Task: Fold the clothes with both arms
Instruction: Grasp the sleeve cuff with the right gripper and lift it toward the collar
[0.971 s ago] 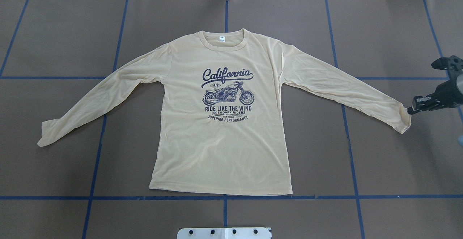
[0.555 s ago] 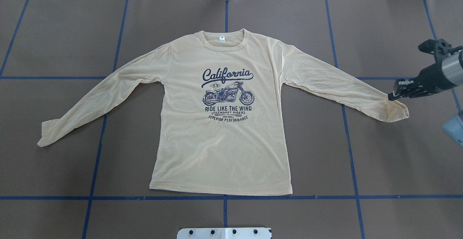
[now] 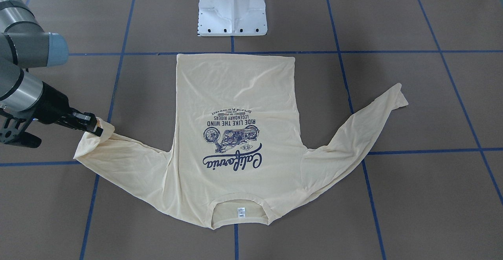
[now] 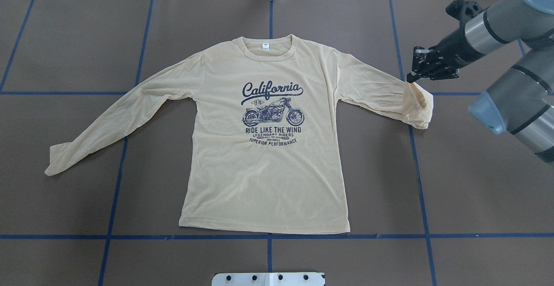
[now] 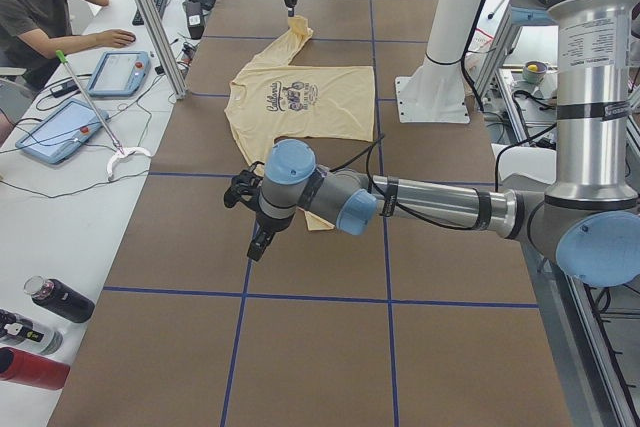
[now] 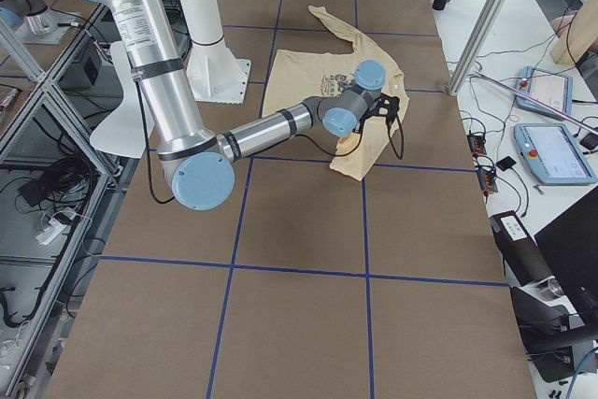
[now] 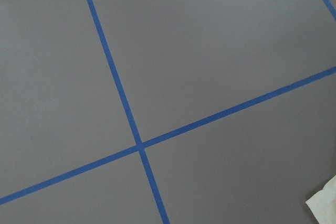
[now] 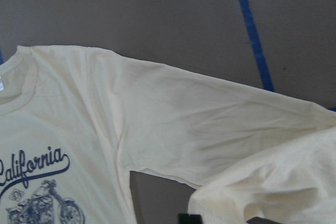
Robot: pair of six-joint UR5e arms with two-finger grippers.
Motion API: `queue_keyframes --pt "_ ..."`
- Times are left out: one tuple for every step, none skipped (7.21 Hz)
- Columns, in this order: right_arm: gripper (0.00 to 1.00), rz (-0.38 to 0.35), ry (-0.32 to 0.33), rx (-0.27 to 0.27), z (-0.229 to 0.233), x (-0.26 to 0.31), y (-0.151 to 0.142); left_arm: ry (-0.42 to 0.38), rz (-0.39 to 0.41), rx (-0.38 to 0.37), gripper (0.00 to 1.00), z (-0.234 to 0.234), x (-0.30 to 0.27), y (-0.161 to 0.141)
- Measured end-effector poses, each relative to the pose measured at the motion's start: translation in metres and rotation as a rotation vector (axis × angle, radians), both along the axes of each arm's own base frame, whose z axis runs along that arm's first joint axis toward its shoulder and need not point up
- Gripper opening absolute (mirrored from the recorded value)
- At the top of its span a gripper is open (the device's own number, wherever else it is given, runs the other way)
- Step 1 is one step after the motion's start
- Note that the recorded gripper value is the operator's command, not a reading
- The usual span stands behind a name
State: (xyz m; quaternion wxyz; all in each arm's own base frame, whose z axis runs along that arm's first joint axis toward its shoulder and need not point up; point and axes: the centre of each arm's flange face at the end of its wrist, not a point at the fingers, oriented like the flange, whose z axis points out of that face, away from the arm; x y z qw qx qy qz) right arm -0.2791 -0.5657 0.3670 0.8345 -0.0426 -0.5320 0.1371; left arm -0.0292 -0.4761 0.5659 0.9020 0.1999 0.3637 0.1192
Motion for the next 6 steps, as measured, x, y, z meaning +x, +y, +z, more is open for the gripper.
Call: queue_keyframes --pt "0.0 0.025 -0.026 -0.038 -0.034 -0.015 -0.005 0.0 0.0 0.001 1.0 0.0 0.0 0.0" --pt "0.0 0.051 -0.042 -0.062 -0.063 -0.035 -0.008 0.0 0.0 0.001 1.0 0.0 0.0 0.0" --pt "0.0 0.085 -0.042 -0.065 -0.086 -0.057 -0.013 0.0 0.0 0.002 1.0 0.0 0.0 0.0" --pt "0.0 0.111 -0.038 -0.057 -0.105 -0.077 -0.024 -0.001 0.0 0.001 1.0 0.0 0.0 0.0" --pt "0.0 0.124 -0.037 -0.049 -0.124 -0.094 -0.038 0.0 0.001 0.0 1.0 0.0 0.0 0.0" --pt "0.0 0.135 -0.036 -0.035 -0.146 -0.111 -0.052 0.0 0.001 -0.001 1.0 0.0 0.0 0.0"
